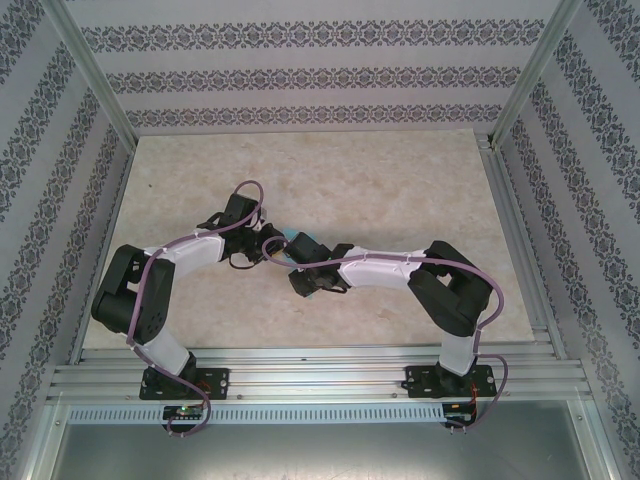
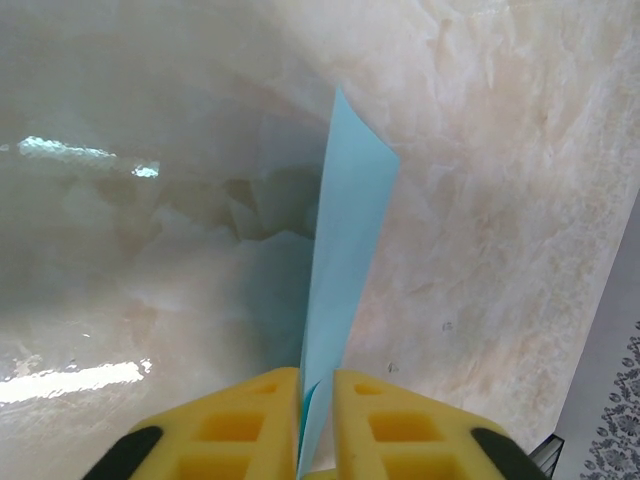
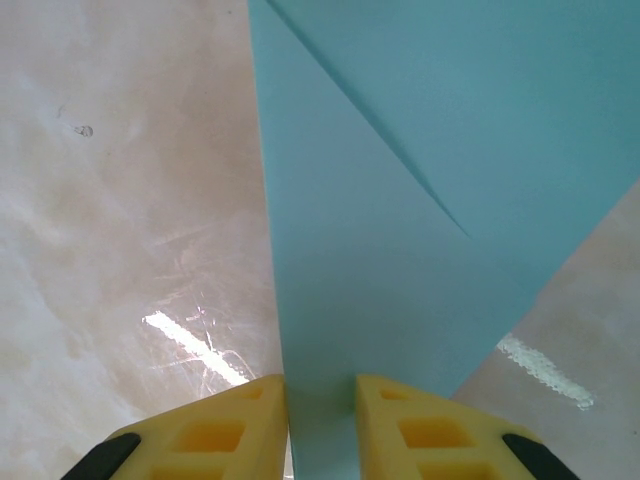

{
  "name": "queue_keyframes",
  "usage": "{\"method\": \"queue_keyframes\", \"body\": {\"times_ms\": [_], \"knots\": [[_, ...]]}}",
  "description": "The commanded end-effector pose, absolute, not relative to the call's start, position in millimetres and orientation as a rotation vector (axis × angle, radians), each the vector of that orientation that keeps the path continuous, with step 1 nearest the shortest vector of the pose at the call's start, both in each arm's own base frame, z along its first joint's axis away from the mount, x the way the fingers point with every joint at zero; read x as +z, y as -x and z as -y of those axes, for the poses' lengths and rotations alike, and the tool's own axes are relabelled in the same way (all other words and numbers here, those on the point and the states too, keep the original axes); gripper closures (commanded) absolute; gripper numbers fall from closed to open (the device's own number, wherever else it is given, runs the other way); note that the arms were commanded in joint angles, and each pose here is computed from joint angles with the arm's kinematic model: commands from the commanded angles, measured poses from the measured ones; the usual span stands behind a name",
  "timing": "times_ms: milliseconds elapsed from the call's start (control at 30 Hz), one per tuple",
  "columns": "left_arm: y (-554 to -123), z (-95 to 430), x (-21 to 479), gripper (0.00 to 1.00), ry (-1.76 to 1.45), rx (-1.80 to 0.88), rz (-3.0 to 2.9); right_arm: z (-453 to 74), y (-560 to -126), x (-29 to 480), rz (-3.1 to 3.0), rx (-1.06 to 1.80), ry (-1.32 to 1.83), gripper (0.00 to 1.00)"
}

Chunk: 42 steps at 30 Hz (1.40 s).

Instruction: Fold a paper plane with a square sheet of paper (fold left side to right side)

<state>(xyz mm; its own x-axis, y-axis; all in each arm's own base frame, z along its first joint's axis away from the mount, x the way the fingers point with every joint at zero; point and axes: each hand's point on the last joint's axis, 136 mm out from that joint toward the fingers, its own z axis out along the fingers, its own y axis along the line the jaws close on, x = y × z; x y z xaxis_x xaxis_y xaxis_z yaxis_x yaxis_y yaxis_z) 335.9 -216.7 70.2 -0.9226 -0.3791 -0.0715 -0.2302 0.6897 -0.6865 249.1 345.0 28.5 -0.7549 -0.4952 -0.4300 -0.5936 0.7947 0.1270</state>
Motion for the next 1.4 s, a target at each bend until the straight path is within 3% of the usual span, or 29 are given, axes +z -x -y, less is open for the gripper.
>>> {"method": "queue_keyframes", "body": {"times_ms": [0,167,400,1100,1367], "knots": [[-345.8,221.5,79.0,0.89,0.441,-1.086,-2.659,-344.4,-247.7,30.6,-2.604,0.369,0.845,0.76],[-343.6,218.6,83.2,0.93,0.423,-1.06,-2.666,-341.8,-250.3,35.3,-2.596,0.38,0.835,0.75],[-337.5,214.6,82.8,0.85,0.414,-1.028,-2.689,-336.9,-250.1,29.6,-2.615,0.357,0.837,0.75],[-322.2,217.9,84.0,0.85,0.375,-1.068,-2.716,-338.0,-252.0,28.8,-2.62,0.367,0.828,0.75],[-318.6,206.0,75.9,0.74,0.405,-0.967,-2.741,-337.5,-251.3,27.6,-2.626,0.369,0.826,0.75]]}}
